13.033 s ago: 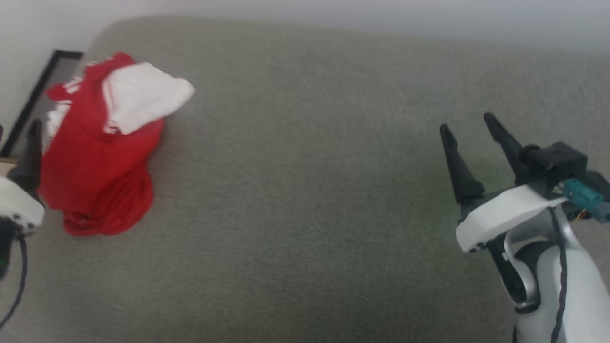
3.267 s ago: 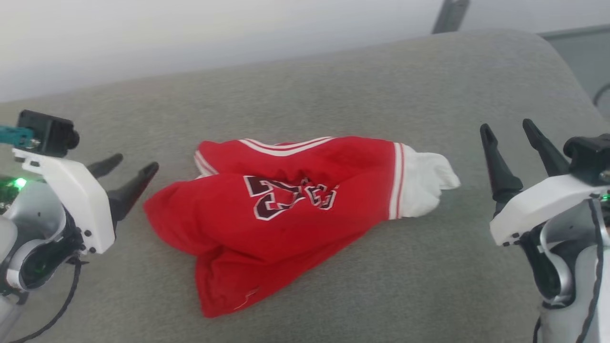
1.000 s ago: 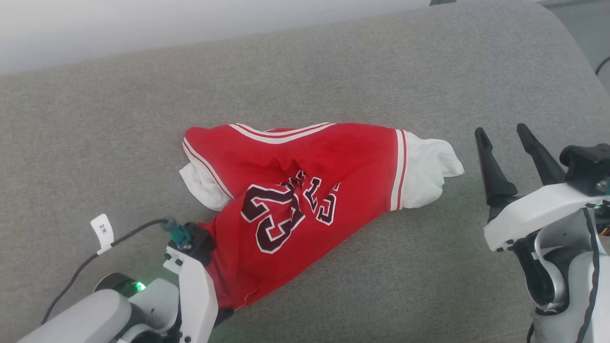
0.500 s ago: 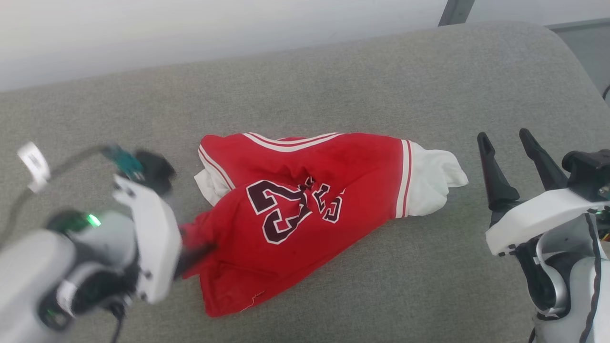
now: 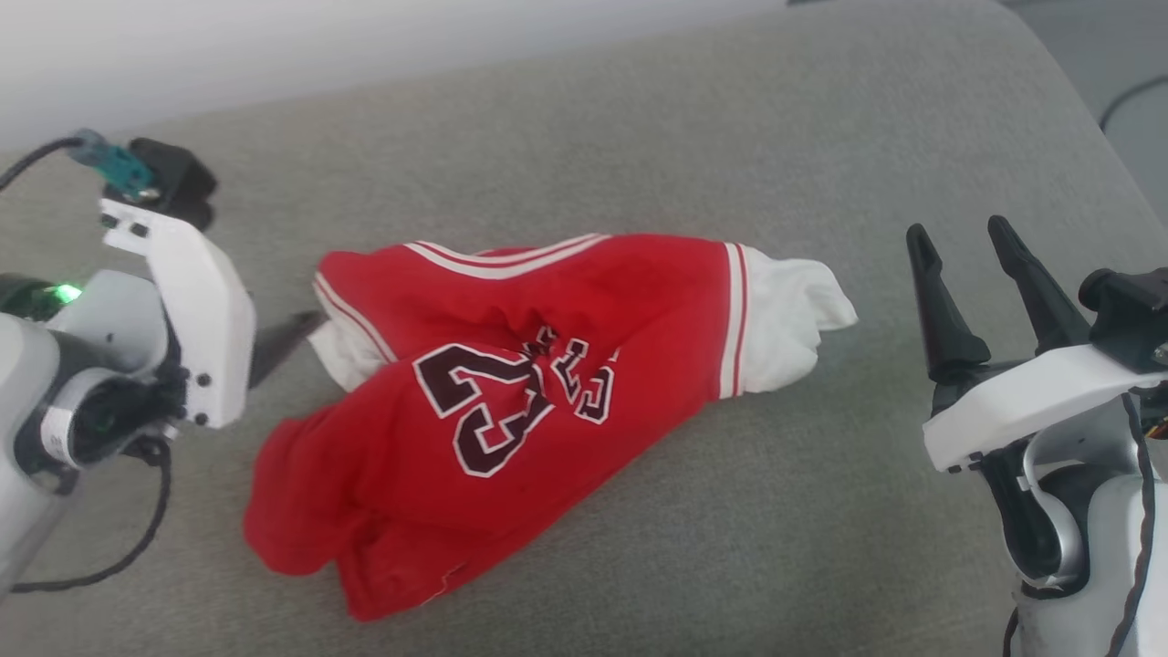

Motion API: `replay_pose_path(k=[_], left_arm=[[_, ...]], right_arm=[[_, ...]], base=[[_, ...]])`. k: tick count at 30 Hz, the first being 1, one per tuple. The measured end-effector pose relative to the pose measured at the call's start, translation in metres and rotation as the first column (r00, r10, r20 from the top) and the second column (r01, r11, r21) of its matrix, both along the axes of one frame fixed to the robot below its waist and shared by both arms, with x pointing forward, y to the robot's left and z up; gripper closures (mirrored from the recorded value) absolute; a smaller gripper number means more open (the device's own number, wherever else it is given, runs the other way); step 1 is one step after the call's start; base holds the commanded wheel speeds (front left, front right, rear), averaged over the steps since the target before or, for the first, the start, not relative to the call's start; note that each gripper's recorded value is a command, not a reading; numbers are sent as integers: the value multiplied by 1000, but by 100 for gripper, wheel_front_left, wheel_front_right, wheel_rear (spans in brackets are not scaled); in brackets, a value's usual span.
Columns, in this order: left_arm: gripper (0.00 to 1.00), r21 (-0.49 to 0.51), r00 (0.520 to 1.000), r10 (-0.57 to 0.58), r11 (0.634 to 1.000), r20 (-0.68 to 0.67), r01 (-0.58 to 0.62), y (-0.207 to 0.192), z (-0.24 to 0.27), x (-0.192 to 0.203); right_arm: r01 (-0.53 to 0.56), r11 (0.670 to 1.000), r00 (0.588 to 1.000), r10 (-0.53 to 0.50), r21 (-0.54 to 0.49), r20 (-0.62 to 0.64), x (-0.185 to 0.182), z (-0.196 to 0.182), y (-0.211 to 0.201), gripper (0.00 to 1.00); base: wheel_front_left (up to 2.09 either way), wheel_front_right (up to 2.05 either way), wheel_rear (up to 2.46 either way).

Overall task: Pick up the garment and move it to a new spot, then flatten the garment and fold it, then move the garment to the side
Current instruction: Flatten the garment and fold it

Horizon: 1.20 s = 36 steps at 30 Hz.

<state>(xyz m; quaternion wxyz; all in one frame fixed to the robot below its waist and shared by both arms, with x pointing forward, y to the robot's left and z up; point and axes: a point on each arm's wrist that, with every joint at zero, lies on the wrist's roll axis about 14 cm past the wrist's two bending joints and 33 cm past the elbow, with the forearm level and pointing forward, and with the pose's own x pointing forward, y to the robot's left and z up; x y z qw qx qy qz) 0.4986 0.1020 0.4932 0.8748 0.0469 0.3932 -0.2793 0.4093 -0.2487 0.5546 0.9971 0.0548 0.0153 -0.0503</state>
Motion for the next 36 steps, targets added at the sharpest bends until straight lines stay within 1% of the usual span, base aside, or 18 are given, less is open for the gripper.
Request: replay_pose_path(k=[7,12,16,20,22,23,24,27,30,36], left_arm=[[0,32,990,14,999,-141,-9,1,-59,12],[0,42,978,39,999,-204,-32,2,-90,18],[0,40,975,43,999,-218,-35,1,-99,24],[0,18,969,62,998,-240,-59,-3,-107,30],[0,6,959,76,997,-274,-78,-3,-113,30],[27,-1,952,79,997,-294,-83,-5,-114,29],[100,-3,947,79,996,-313,-84,-6,-115,28],[100,-19,924,87,995,-372,-101,-7,-117,22],[100,-19,916,78,995,-394,-93,-9,-119,16],[100,-12,927,89,995,-365,-100,0,-109,15]], right_arm=[[36,999,999,-36,-3,-29,3,-14,-12,0],[48,999,997,-49,-11,-54,6,-24,-17,0],[49,999,997,-49,-15,-63,10,-29,-17,0],[43,999,996,-44,-17,-71,15,-33,-16,0],[41,999,996,-43,-17,-79,16,-36,-16,0],[40,999,996,-41,-18,-79,17,-36,-15,0],[38,999,996,-39,-18,-79,18,-36,-15,0],[37,999,996,-38,-18,-80,20,-37,-15,0],[35,999,996,-36,-17,-80,21,-38,-14,0],[27,999,997,-28,-19,-71,23,-35,-11,0]], base=[[0,0,0],[0,0,0],[0,0,0],[0,0,0],[0,0,0],[0,0,0],[0,0,0],[0,0,0],[0,0,0],[0,0,0]])
